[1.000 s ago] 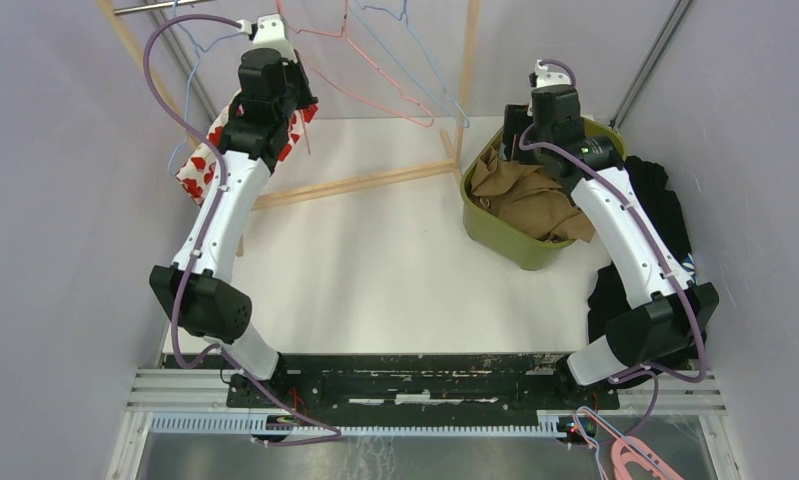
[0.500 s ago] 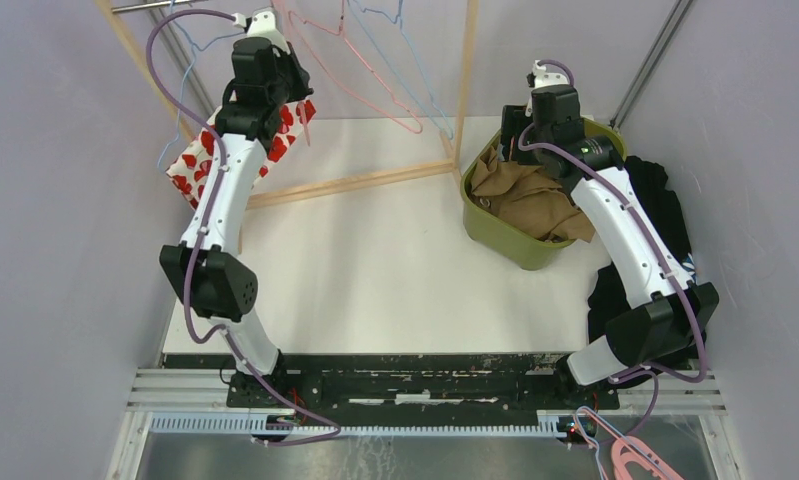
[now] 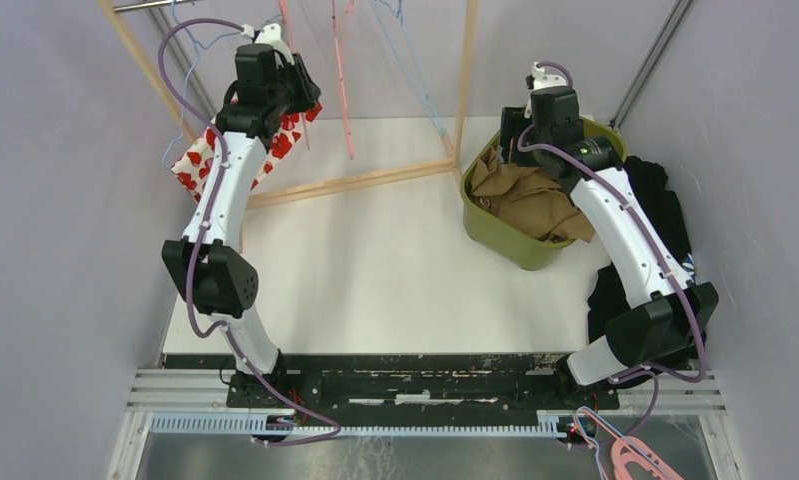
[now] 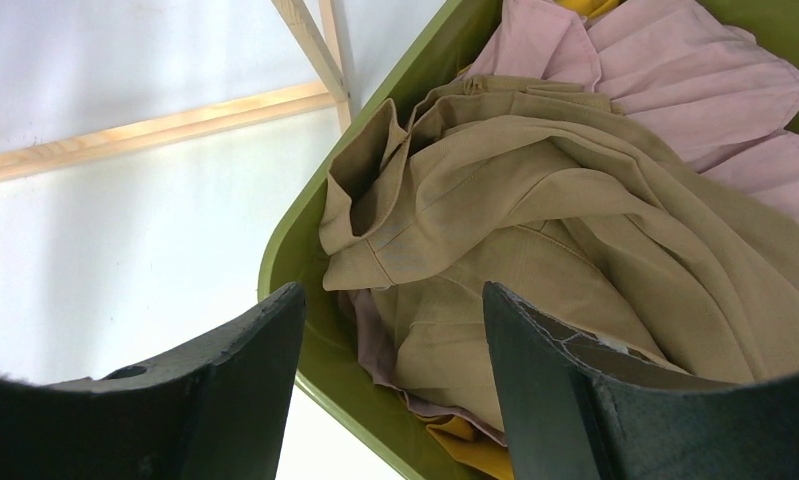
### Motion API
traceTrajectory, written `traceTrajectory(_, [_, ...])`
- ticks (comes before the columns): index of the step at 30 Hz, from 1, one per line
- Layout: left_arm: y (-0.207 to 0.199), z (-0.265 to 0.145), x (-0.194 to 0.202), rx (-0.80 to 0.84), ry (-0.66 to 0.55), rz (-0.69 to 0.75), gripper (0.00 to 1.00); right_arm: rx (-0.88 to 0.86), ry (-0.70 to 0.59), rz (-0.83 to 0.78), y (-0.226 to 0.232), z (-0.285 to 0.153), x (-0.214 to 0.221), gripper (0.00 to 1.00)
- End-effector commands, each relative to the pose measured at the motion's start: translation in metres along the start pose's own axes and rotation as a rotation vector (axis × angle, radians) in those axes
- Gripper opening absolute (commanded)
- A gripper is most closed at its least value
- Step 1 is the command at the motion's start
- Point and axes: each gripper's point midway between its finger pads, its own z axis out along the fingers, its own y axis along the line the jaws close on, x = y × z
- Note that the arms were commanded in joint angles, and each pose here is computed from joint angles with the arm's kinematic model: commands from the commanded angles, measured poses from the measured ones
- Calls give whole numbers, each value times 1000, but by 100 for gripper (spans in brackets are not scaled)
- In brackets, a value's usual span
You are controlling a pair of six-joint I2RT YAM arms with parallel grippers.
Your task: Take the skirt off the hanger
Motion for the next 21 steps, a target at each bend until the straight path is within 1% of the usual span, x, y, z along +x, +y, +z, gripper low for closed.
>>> traceTrajectory(1, [-1,-33,-24,-6,-56,41,45,-36,-65,12,6,-13,-15,71])
traceTrajectory(5, [-3,-53,-41,-17,-105,80,58,-45,-64,12,7,-14,-13,71])
traceTrajectory(7, [-4,-67,-49,-19,-132,100,60,-52,-65,14,8,-16,-12,71])
traceTrajectory(11, [-6,-95,-57,-17,-175,133,69,-66,-60,11,11,-18,-8,71])
traceTrajectory(16, [-4,-125,-47,-22,-193,174,74,-71,-53,-1,12,-19,-2,71])
traceTrajectory(21, [-8,-153,-33,22,-218,233,76,-79,-57,-16,14,-22,-2,72])
